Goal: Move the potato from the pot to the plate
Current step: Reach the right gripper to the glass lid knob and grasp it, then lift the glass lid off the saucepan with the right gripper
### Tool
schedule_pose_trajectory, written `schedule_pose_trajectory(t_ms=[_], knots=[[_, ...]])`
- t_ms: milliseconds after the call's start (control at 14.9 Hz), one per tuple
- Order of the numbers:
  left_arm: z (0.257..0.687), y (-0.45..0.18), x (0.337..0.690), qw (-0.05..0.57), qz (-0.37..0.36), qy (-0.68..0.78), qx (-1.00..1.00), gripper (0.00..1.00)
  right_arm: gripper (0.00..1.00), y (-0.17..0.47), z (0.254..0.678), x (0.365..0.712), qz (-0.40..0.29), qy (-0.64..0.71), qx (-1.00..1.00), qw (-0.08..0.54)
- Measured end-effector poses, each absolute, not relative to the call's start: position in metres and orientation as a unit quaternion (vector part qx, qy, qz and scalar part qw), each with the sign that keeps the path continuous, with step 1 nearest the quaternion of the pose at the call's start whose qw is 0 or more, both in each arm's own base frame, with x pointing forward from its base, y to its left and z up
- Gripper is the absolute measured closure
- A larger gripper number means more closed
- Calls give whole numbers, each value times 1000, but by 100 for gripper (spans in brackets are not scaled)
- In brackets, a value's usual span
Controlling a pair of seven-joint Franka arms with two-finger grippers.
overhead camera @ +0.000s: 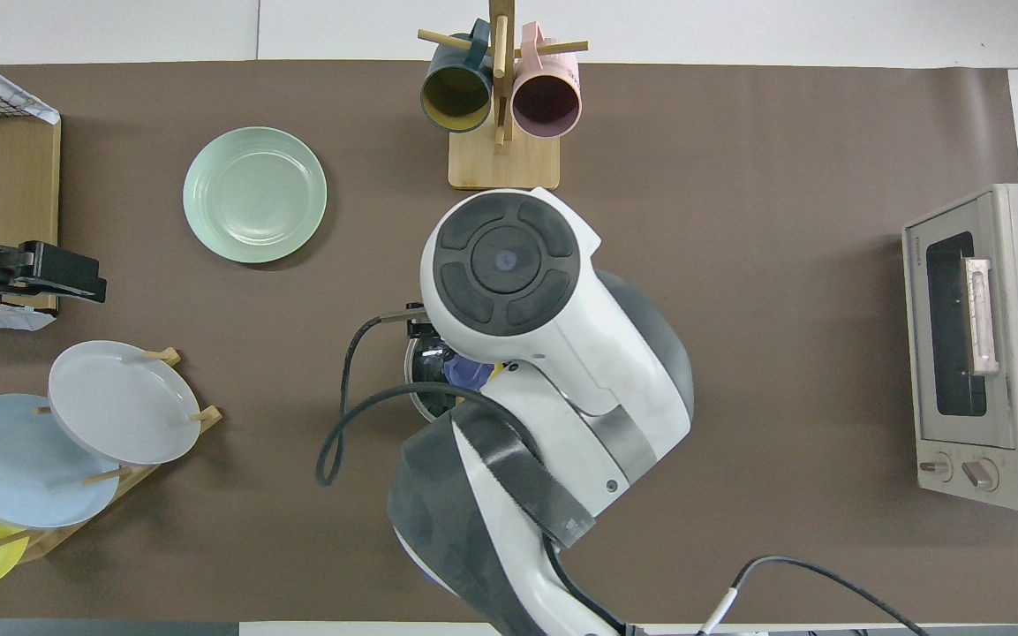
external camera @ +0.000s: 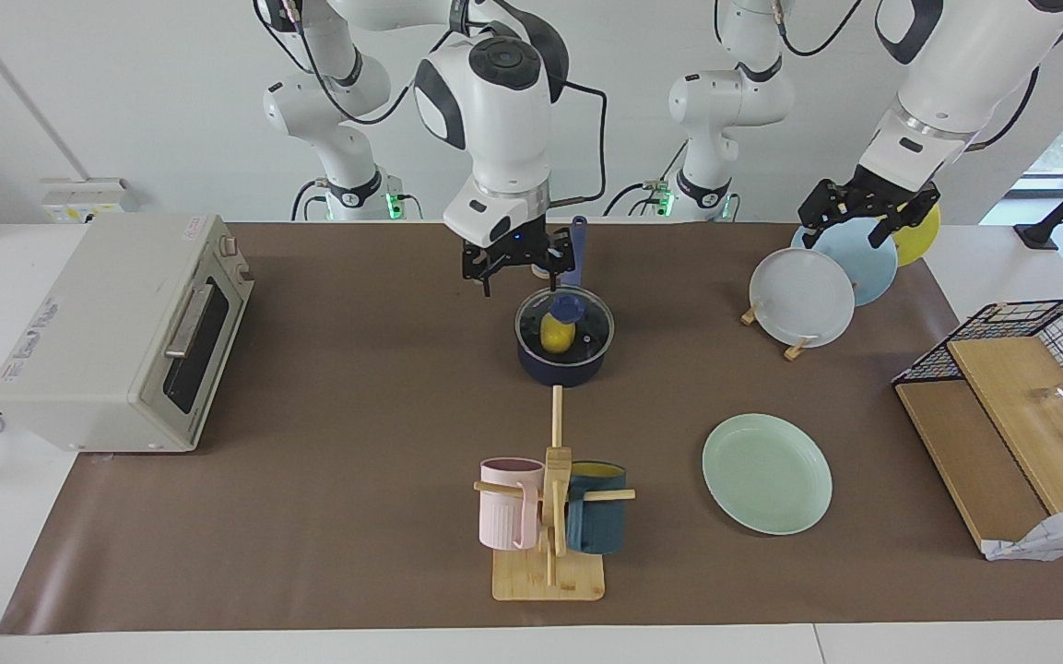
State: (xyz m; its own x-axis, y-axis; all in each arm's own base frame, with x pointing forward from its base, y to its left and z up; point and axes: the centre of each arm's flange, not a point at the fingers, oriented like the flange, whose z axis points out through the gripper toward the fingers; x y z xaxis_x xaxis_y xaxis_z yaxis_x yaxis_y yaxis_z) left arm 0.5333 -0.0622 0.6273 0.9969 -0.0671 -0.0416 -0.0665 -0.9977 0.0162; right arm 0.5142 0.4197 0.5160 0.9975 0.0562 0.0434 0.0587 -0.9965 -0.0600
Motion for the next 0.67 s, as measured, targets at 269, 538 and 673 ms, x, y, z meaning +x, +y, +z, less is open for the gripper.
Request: schedule_pose_trajectory(t_ms=[269, 538, 673], knots=[[627, -62, 533, 7, -21, -33, 999, 0, 0, 448, 474, 509, -28, -50, -998, 13], [627, -62, 533, 7, -21, -33, 999, 0, 0, 450, 424, 508, -36, -62, -997, -1], [627, -62, 533, 7, -21, -33, 999, 0, 0, 449, 415, 506, -35, -63, -997, -2]])
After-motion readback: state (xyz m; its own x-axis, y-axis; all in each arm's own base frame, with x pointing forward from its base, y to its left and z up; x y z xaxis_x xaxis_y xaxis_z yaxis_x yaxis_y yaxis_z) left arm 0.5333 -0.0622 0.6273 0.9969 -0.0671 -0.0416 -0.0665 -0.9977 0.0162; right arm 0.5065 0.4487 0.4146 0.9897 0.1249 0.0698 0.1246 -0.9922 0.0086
